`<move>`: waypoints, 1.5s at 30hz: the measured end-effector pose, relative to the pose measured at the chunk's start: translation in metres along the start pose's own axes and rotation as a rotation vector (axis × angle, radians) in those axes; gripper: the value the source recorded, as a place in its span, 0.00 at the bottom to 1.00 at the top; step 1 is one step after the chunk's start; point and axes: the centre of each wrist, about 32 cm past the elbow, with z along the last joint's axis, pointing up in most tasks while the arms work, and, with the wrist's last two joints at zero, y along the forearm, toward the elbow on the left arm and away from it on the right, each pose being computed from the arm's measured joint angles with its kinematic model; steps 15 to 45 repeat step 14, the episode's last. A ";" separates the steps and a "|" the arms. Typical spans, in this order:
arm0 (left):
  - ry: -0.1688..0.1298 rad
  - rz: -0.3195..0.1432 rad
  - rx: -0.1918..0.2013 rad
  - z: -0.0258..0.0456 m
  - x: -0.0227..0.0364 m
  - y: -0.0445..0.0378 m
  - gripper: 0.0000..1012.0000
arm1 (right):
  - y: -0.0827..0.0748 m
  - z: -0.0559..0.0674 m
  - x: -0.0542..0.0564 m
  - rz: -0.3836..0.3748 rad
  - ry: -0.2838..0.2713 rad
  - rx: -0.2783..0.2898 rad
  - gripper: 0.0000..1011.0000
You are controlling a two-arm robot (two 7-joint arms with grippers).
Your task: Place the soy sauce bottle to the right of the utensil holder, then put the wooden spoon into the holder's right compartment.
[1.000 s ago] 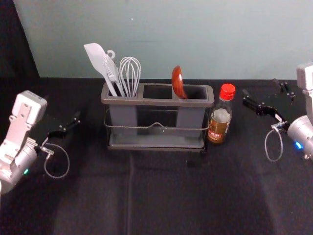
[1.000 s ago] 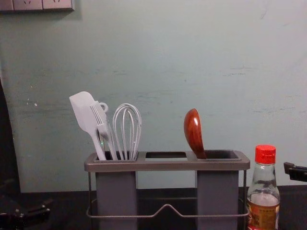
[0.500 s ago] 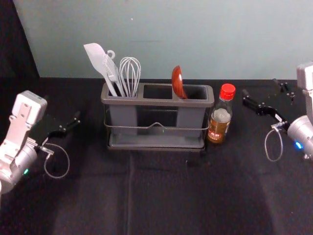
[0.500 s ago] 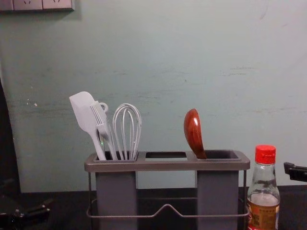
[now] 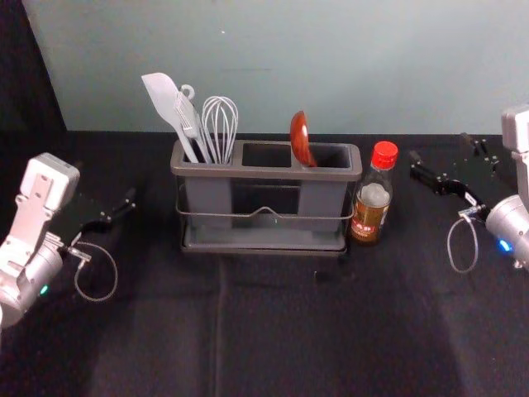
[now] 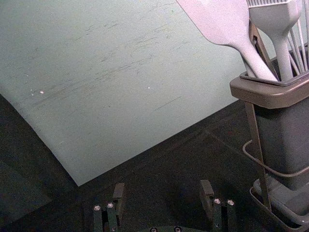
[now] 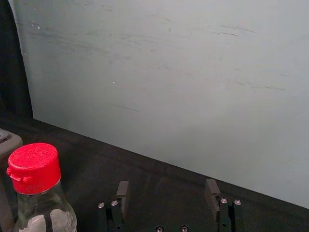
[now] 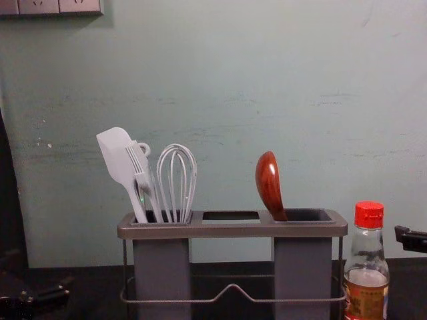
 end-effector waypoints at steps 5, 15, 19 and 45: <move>0.000 0.000 0.000 0.0000 0.0000 0.0000 0.99 | 0.000 0.000 0.000 0.000 0.000 0.000 0.99; 0.000 0.000 0.000 0.0000 0.0000 0.0000 0.99 | 0.000 0.000 0.000 0.000 0.000 0.000 0.99; 0.000 0.000 0.000 0.0000 0.0000 0.0000 0.99 | 0.000 0.000 0.000 0.000 0.000 0.000 0.99; 0.000 0.000 0.000 0.0000 0.0000 0.0000 0.99 | 0.000 0.000 0.000 0.000 0.000 0.000 0.99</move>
